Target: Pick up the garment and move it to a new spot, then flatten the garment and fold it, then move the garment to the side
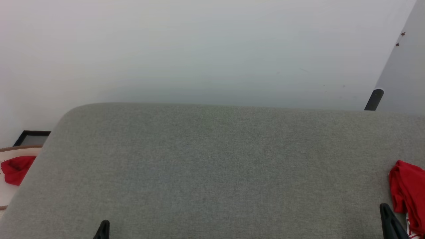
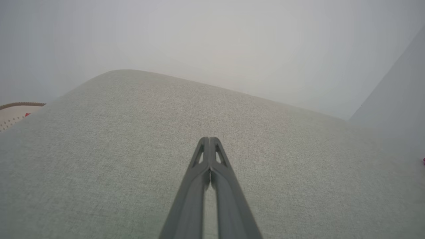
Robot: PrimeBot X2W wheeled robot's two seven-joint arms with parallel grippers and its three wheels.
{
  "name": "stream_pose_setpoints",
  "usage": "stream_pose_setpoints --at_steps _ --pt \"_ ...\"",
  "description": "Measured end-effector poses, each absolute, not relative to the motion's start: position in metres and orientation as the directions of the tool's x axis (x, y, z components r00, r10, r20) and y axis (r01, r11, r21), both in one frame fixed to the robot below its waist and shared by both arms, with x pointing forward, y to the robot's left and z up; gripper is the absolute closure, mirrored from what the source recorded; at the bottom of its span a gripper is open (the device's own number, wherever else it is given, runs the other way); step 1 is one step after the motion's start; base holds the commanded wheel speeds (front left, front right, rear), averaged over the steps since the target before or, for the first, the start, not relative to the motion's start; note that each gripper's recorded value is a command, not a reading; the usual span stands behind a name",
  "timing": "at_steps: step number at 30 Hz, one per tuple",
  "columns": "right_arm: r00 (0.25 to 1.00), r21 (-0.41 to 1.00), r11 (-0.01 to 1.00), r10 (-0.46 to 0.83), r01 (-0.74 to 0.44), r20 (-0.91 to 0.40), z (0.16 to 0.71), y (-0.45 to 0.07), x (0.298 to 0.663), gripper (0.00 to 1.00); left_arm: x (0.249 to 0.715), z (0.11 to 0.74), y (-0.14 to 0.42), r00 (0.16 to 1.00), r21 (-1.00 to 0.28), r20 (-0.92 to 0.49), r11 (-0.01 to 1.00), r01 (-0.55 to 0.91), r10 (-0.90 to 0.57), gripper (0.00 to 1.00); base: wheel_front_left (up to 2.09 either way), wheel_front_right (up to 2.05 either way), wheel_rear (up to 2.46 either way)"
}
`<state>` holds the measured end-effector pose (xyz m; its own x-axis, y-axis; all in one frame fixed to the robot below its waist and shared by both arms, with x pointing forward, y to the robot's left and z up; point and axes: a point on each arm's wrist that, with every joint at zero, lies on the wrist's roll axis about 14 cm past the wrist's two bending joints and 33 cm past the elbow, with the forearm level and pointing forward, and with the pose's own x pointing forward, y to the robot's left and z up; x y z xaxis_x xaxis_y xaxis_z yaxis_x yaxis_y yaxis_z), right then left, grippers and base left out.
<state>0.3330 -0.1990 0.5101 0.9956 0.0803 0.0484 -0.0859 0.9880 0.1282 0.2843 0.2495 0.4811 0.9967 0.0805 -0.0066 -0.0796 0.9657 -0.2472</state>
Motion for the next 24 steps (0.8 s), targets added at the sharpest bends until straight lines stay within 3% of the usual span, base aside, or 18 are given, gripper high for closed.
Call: stream_pose_setpoints --at_steps 24 --pt "1.000 0.525 0.851 0.016 -0.013 -0.001 0.501 -0.203 0.347 1.00 0.309 0.479 0.249 0.990 -0.586 -0.060 0.798 -0.138 0.128 1.00 0.00 0.00 0.00"
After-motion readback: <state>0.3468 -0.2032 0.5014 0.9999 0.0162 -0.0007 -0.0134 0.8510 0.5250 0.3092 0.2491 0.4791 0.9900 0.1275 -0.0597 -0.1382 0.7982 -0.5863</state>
